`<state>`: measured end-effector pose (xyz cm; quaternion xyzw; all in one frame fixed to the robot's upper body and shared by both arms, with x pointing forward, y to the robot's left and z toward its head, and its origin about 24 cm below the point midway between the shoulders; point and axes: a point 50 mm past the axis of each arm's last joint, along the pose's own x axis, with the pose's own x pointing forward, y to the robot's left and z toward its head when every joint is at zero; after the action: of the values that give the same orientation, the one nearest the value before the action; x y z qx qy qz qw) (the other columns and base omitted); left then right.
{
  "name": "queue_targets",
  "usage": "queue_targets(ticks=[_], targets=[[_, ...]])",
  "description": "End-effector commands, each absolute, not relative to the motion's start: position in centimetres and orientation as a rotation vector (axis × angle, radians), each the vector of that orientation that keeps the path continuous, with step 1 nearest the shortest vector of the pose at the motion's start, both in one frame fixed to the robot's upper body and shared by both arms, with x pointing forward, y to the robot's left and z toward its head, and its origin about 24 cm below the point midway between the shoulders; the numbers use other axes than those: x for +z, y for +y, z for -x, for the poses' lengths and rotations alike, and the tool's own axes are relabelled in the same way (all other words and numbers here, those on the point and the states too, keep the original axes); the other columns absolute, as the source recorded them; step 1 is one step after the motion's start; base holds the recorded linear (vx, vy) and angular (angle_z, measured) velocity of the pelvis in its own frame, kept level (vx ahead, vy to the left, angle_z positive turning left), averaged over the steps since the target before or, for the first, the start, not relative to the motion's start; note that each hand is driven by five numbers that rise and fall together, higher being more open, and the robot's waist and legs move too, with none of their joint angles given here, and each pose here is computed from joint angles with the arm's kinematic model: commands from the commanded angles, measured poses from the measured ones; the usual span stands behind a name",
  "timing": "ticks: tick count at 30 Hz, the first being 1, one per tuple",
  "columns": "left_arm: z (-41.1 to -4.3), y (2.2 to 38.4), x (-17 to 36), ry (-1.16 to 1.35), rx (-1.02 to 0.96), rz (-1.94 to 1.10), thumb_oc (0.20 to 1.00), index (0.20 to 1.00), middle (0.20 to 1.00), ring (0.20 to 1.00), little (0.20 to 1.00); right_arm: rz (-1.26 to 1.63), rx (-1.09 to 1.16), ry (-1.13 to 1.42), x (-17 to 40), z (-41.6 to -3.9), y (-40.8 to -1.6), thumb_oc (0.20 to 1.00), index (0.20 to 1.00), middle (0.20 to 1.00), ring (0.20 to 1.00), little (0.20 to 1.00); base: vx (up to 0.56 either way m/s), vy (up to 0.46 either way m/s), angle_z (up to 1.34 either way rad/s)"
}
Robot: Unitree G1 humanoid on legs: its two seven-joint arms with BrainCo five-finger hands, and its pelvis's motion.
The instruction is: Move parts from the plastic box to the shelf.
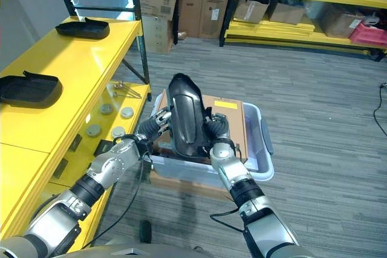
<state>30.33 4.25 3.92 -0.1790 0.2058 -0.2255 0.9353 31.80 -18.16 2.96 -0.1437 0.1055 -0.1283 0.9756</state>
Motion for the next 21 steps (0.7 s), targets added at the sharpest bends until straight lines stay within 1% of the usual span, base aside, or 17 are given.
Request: queue_targets(ticks=[1, 3, 12, 16, 21], targets=[[-30.2, 1.2, 3.2, 0.503, -0.551, 0.240, 1.000, 1.000, 1.000, 1.000, 1.000, 0.289, -0.212, 0.040, 6.9, -34.4, -16.3, 0.200, 0.200, 0.200, 0.200, 0.200, 0.00, 0.000, 0.00], [-30.0, 1.4, 2.5, 0.546, -0.557, 0.165, 1.000, 1.000, 1.000, 1.000, 1.000, 0.287, -0.216, 0.045, 6.8, -34.4, -16.3, 0.200, 0.200, 0.200, 0.200, 0.200, 0.00, 0.000, 0.00], [-29.7, 2.5, 0.9, 0.605, -0.537, 0.017, 1.000, 1.000, 1.000, 1.000, 1.000, 0.292, -0.206, 0.062, 6.3, -34.3, -16.2, 0.200, 0.200, 0.200, 0.200, 0.200, 0.00, 0.000, 0.00], [-29.6, 2.4, 0.7, 0.610, -0.553, 0.071, 1.000, 1.000, 1.000, 1.000, 1.000, 0.289, -0.201, 0.069, 6.3, -34.4, -15.9, 0.200, 0.200, 0.200, 0.200, 0.200, 0.00, 0.000, 0.00], [-29.3, 1.4, 1.3, 0.571, -0.597, 0.129, 1.000, 1.000, 1.000, 1.000, 1.000, 0.280, -0.182, 0.076, 6.1, -34.3, -15.3, 0.200, 0.200, 0.200, 0.200, 0.200, 0.00, 0.000, 0.00]])
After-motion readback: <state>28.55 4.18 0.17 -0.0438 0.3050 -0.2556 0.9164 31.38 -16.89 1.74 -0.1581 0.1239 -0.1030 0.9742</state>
